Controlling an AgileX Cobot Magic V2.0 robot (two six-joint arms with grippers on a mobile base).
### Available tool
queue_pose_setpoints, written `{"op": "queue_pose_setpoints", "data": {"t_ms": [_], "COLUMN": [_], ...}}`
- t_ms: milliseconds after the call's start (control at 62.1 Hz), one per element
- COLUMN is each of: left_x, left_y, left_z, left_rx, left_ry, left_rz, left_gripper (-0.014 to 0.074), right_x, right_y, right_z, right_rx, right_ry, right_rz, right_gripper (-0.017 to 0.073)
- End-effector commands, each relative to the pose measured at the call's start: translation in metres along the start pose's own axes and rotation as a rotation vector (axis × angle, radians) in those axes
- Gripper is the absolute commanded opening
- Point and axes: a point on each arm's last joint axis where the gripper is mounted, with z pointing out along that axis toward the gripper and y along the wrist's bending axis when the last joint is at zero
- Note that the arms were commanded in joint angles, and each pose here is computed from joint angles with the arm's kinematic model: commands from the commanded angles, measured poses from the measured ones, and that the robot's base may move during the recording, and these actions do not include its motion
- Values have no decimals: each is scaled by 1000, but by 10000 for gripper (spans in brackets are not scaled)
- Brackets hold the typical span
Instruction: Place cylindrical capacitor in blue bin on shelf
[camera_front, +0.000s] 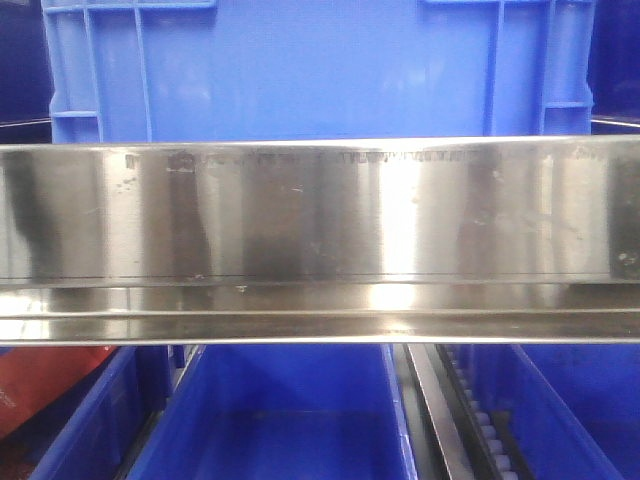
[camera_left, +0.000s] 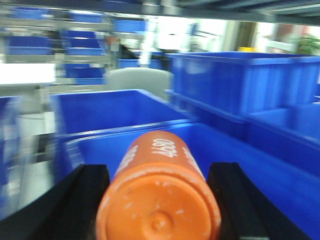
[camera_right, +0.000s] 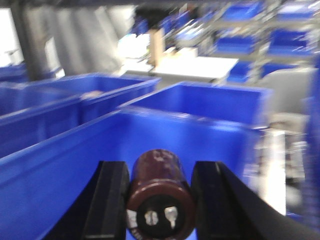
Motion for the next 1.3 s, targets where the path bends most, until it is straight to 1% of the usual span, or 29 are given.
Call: {"op": "queue_pose_setpoints", "data": {"t_ms": [0,97,193,242,290,322,370,419,435,483,532,548,596,644,677,757,805,838,886,934,966,1015,1047,1063,1095,1111,1160,1192,1289], "left_x": [3,19,31,33,35,36,36,35,35,35,35,35,35,35,35,35,33,31,29,24,23,18,16,15,12,11,7,6,6], "left_y": [-10,-19,-26,-28,-28,-28,-28,-28,-28,-28,-28,-28,-28,-28,-28,-28,-28,-28,-27,-27,-27,-27,-27,-27,-27,-27,-26,-26,-27], "left_z": [22,44,56,60,62,63,63,63,63,63,63,63,63,63,63,63,62,60,57,53,50,46,44,44,43,42,39,36,24], "left_rx": [36,65,86,89,87,86,86,86,86,86,86,85,85,85,85,85,86,86,87,88,89,89,88,87,85,84,83,85,101], "left_ry": [-18,26,62,63,62,62,62,60,60,60,55,55,55,55,55,55,48,42,33,22,17,0,-13,-25,-45,-54,-75,-74,-6], "left_rz": [6,6,7,8,7,7,7,7,7,7,7,7,7,7,7,7,7,7,6,6,6,5,5,4,3,3,2,2,6], "left_gripper": [-111,-111,-104,-71,-14,48,143,234,273,361,429,459,507,543,551,546,542,529,491,408,354,231,165,115,47,-4,-114,-109,-111], "right_x": [-1,7,13,15,17,19,20,20,20,20,20,20,21,22,22,21,19,17,14,12,11,9,7,7,5,4,1,-1,-6], "right_y": [6,6,5,5,5,5,5,5,5,5,5,5,5,5,5,5,5,5,6,6,6,6,6,6,7,7,7,7,7], "right_z": [20,38,49,51,53,54,54,54,54,54,54,54,54,54,54,53,51,48,44,38,36,32,31,30,28,26,23,21,6], "right_rx": [-22,-20,-17,-17,-16,-16,-16,-16,-16,-16,-16,-16,-16,-16,-17,-17,-17,-18,-19,-21,-22,-23,-23,-23,-24,-24,-25,-26,-27], "right_ry": [-2,18,17,25,32,43,50,53,53,55,57,57,68,73,76,71,66,61,62,68,75,71,66,63,58,50,40,36,38], "right_rz": [0,0,0,0,0,0,0,0,0,0,0,0,0,0,0,0,0,0,0,0,0,-1,-1,-1,-1,-1,-1,-1,-3], "right_gripper": [-164,-164,-164,-164,-134,-72,54,148,196,290,402,426,492,528,536,527,506,484,421,323,233,75,-23,-61,-151,-167,-161,-161,-162]}}
